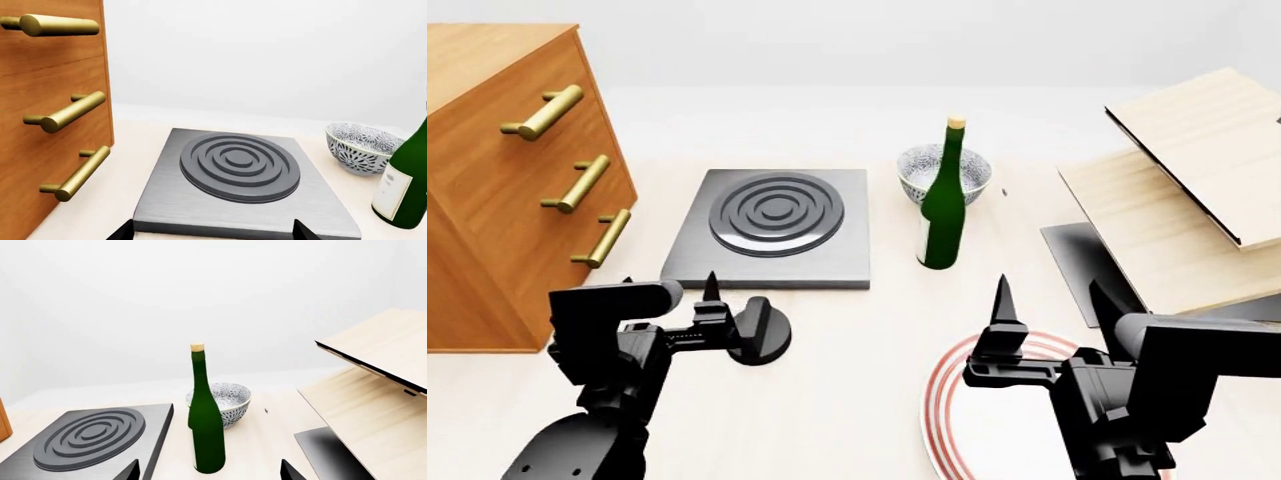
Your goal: Turn on the stove.
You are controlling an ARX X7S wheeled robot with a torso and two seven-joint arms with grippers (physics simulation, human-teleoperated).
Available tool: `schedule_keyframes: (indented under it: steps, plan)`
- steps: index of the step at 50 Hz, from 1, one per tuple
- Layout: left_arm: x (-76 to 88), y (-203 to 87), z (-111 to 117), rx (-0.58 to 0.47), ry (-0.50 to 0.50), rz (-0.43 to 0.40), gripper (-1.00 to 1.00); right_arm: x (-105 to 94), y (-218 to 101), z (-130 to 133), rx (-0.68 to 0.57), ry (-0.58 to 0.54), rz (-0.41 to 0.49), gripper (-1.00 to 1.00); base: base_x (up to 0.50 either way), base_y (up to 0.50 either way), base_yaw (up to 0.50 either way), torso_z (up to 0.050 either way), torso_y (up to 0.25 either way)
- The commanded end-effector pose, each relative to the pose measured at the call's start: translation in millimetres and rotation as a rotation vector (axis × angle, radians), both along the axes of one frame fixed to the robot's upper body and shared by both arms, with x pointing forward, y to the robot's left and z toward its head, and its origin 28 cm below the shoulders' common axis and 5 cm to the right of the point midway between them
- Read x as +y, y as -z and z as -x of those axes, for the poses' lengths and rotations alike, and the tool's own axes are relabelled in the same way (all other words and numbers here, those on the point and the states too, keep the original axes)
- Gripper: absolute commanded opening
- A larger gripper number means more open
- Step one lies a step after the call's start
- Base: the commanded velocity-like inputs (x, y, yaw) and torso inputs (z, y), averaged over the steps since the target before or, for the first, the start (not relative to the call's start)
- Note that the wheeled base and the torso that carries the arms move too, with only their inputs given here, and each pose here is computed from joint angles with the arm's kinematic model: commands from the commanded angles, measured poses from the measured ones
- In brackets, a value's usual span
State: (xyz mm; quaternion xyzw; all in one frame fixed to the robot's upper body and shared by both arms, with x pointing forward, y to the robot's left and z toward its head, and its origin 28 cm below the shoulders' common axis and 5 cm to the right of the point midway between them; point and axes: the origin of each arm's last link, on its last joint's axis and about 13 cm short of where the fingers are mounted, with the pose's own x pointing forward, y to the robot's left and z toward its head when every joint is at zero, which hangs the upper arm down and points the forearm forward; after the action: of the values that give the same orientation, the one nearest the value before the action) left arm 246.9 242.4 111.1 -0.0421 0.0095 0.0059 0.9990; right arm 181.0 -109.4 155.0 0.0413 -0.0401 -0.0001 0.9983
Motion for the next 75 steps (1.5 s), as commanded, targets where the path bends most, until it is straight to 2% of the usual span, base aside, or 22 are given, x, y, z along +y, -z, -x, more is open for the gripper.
schedule_keyframes:
  steps: [1,8,21,27,28,29,46,51,56,60,66,75]
  plan:
    - [13.7,41,-20,-0.043,-0.083,-0.133,1.0,0.4,0,0,-0.01,0.0,0.007,1.0,0.0,0.0,0.0,0.0,0.0]
    - [15.1,63,-29,-0.013,-0.109,-0.135,1.0,0.9,1,1,-0.009,-0.006,0.009,1.0,0.0,0.0,0.0,0.0,0.0]
    - [13.1,86,-39,0.032,-0.118,-0.111,1.0,0.4,-3,1,-0.013,-0.005,0.011,1.0,0.0,0.0,0.0,0.0,0.0]
    - [6.1,104,-43,0.054,-0.11,-0.11,1.0,-0.4,0,0,-0.01,-0.003,0.006,1.0,0.0,0.0,0.0,0.0,0.0]
    - [-10.6,123,-41,0.071,-0.057,-0.103,1.0,0.0,2,1,-0.005,-0.006,-0.002,1.0,0.0,0.0,0.0,0.0,0.0]
    - [-9.6,134,-38,0.122,-0.059,-0.106,1.0,0.0,2,1,-0.006,-0.006,-0.002,1.0,0.0,0.0,0.0,0.0,0.0]
    - [-23.0,132,-35,0.131,-0.007,-0.102,1.0,0.1,1,2,-0.009,-0.009,-0.003,1.0,0.0,0.0,0.0,0.0,0.0]
    - [-37.3,125,-32,0.135,0.05,-0.095,1.0,-0.3,1,2,-0.009,-0.009,-0.004,1.0,0.0,0.0,0.0,0.0,0.0]
    - [-60.5,100,-22,0.098,0.155,-0.093,1.0,-1.0,0,2,-0.012,-0.009,-0.01,1.0,0.0,0.0,0.0,0.0,0.0]
    - [-67.5,79,-11,0.054,0.213,-0.083,1.0,-1.7,2,2,-0.007,-0.006,-0.011,1.0,0.0,0.0,0.0,0.0,0.0]
    - [-64.0,42,14,0.026,0.267,-0.062,1.0,-2.0,3,2,-0.005,-0.004,-0.015,1.0,0.0,0.0,0.0,0.0,0.002]
    - [-50.1,-4,40,-0.016,0.254,0.01,1.0,-0.3,3,3,-0.004,-0.006,-0.014,1.0,0.0,0.0,0.0,0.0,0.0]
